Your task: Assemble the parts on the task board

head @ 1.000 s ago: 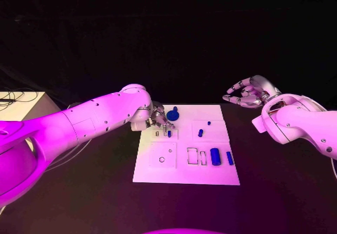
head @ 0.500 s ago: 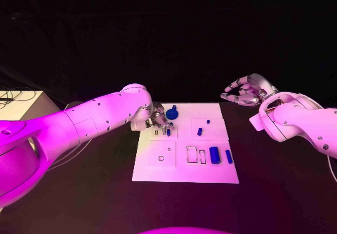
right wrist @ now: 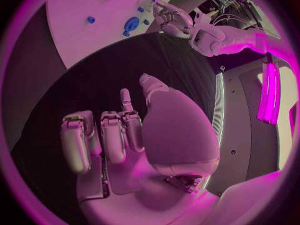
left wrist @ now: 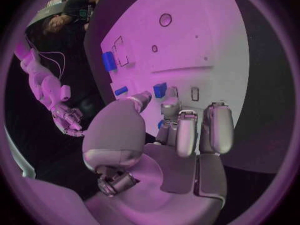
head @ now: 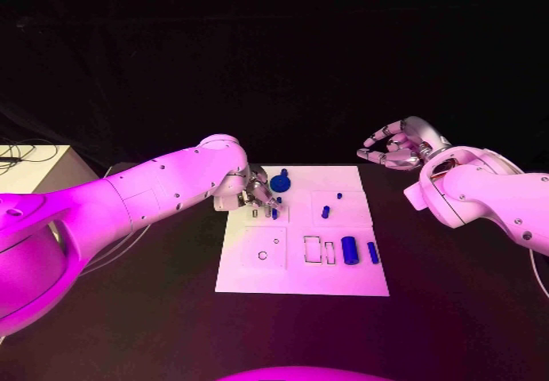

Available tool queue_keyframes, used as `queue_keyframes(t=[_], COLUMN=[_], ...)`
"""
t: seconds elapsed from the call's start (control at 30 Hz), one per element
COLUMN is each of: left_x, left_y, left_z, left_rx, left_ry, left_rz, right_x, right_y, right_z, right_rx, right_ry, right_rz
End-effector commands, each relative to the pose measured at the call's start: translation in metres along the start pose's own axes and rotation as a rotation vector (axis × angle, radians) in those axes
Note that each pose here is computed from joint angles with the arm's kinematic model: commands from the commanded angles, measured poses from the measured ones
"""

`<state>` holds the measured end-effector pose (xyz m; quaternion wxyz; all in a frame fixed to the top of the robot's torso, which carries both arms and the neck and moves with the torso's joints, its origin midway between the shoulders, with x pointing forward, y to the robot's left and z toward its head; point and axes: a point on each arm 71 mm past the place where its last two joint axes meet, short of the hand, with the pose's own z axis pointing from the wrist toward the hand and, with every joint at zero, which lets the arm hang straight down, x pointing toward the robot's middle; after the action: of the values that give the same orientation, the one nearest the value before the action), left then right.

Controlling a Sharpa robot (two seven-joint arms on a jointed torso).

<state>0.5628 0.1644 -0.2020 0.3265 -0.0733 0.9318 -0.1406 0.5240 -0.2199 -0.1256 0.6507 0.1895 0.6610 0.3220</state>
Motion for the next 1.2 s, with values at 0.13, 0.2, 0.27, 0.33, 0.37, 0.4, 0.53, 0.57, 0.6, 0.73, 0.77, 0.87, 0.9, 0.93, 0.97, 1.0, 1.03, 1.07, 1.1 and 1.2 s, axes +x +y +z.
queue_keyframes(t=[0.13, 0.2, 0.27, 0.33, 0.37, 0.4, 0.53, 0.57, 0.6, 0.73, 0.77, 0.87, 0.9, 0.93, 0.97, 1.0, 1.03, 1.07, 1.1, 1.2], left_x=[0.0024, 0.0027, 0.0029, 0.0031, 0.0032, 0.0033, 0.0039, 0.0041, 0.0042, 0.0048, 0.0051, 0.0053, 0.0053, 0.0053, 0.0052, 0.0052, 0.0051, 0.005, 0.005, 0.005], left_y=[-0.0021, -0.0026, -0.0033, -0.0039, -0.0042, -0.0043, -0.0045, -0.0045, -0.0044, -0.0043, -0.0043, -0.0039, -0.0037, -0.0034, -0.0031, -0.0028, -0.0025, -0.0023, -0.0022, -0.0019], left_z=[0.001, 0.0014, 0.0019, 0.0024, 0.0027, 0.0029, 0.0043, 0.0046, 0.0049, 0.0056, 0.0057, 0.0057, 0.0057, 0.0057, 0.0057, 0.0057, 0.0057, 0.0057, 0.0057, 0.0057], left_rx=[0.01, 0.011, 0.011, 0.011, 0.011, 0.011, 0.009, 0.008, 0.008, 0.007, 0.007, 0.007, 0.006, 0.006, 0.005, 0.005, 0.004, 0.004, 0.004, 0.004], left_ry=[0.03, 0.033, 0.034, 0.035, 0.035, 0.036, 0.036, 0.037, 0.037, 0.039, 0.041, 0.043, 0.043, 0.044, 0.044, 0.044, 0.044, 0.044, 0.045, 0.046], left_rz=[-0.004, -0.006, -0.007, -0.007, -0.008, -0.008, -0.01, -0.01, -0.011, -0.012, -0.012, -0.012, -0.012, -0.012, -0.012, -0.012, -0.012, -0.013, -0.013, -0.015], right_x=[0.0015, 0.002, 0.0024, 0.0025, 0.0026, 0.0026, 0.0028, 0.0029, 0.0029, 0.0031, 0.0032, 0.0033, 0.0034, 0.0034, 0.0034, 0.0034, 0.0034, 0.0034, 0.0034, 0.0035], right_y=[0.0014, 0.0018, 0.0021, 0.0023, 0.0024, 0.0024, 0.0026, 0.0027, 0.0027, 0.0029, 0.0029, 0.0031, 0.0031, 0.0031, 0.003, 0.003, 0.0031, 0.0031, 0.0031, 0.0031], right_z=[0.001, 0.0011, 0.0012, 0.0013, 0.0013, 0.0013, 0.0013, 0.0013, 0.0013, 0.0013, 0.0013, 0.0014, 0.0014, 0.0015, 0.0015, 0.0016, 0.0016, 0.0016, 0.0016, 0.0017], right_rx=[-0.004, -0.004, -0.004, -0.004, -0.004, -0.004, -0.004, -0.004, -0.004, -0.004, -0.004, -0.004, -0.004, -0.004, -0.004, -0.004, -0.004, -0.004, -0.004, -0.004], right_ry=[0.008, 0.01, 0.011, 0.011, 0.011, 0.011, 0.011, 0.011, 0.012, 0.012, 0.012, 0.012, 0.012, 0.012, 0.012, 0.012, 0.012, 0.012, 0.012, 0.013], right_rz=[-0.002, -0.001, -0.001, -0.001, -0.001, -0.001, -0.001, -0.001, 0.0, 0.0, 0.0, 0.0, 0.0, 0.0, 0.0, 0.0, 0.0, -0.001, -0.001, -0.001])
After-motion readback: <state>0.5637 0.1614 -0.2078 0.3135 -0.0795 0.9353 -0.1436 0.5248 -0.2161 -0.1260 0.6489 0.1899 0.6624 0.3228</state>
